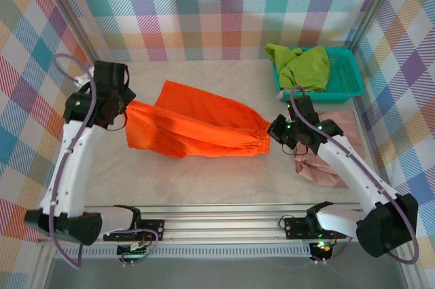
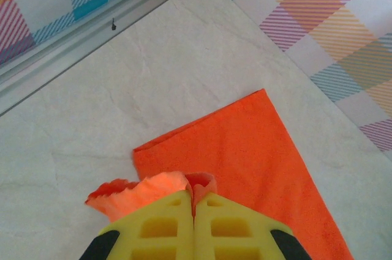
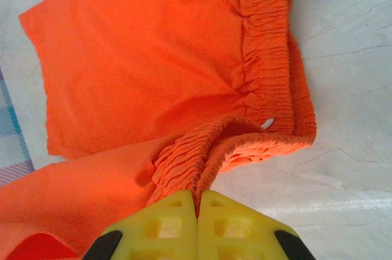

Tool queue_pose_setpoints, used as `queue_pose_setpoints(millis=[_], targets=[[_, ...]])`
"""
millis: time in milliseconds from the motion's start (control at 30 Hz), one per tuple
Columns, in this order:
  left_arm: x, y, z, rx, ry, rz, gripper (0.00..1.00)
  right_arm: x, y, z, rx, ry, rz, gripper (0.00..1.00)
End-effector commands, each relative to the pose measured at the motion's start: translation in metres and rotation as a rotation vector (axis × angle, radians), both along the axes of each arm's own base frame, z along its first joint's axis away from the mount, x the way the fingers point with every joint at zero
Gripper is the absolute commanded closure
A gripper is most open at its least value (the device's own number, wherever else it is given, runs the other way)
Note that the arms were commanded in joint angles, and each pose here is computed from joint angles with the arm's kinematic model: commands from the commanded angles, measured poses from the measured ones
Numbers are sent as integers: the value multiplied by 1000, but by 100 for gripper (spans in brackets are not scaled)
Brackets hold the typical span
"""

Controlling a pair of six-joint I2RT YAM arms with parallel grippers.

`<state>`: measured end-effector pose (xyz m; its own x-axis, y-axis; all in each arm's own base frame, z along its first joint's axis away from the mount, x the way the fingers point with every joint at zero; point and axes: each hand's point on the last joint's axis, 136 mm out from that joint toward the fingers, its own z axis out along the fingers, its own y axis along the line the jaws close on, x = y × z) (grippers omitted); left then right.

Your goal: Fold and stack the shorts

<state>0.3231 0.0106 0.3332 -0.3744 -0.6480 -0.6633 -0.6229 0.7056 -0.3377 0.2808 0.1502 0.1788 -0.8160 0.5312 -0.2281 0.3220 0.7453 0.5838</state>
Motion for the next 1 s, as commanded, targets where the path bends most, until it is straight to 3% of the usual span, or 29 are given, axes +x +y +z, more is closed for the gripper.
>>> queue_pose_setpoints(millis=[0, 533, 667, 733, 800, 867, 967], targets=[[27, 4, 2, 30, -41, 20, 100, 19, -2, 6, -3, -34, -57, 100], [141, -16, -80, 35, 101, 27, 100, 69, -12, -32, -2, 42, -170, 100], [174, -21, -107, 18, 142, 30, 100, 86, -18, -49, 8, 84, -221, 96], [193, -22, -120, 2, 149, 28, 100, 97, -25, -55, 29, 102, -261, 89], [215, -26, -134, -41, 150, 15, 96, 113, -33, -59, 68, 112, -312, 74], [238, -34, -138, -104, 129, -31, 82, 129, -41, -57, 118, 110, -341, 51], [257, -42, -113, -150, 65, -116, 63, 146, -48, -38, 184, 78, -348, 33]])
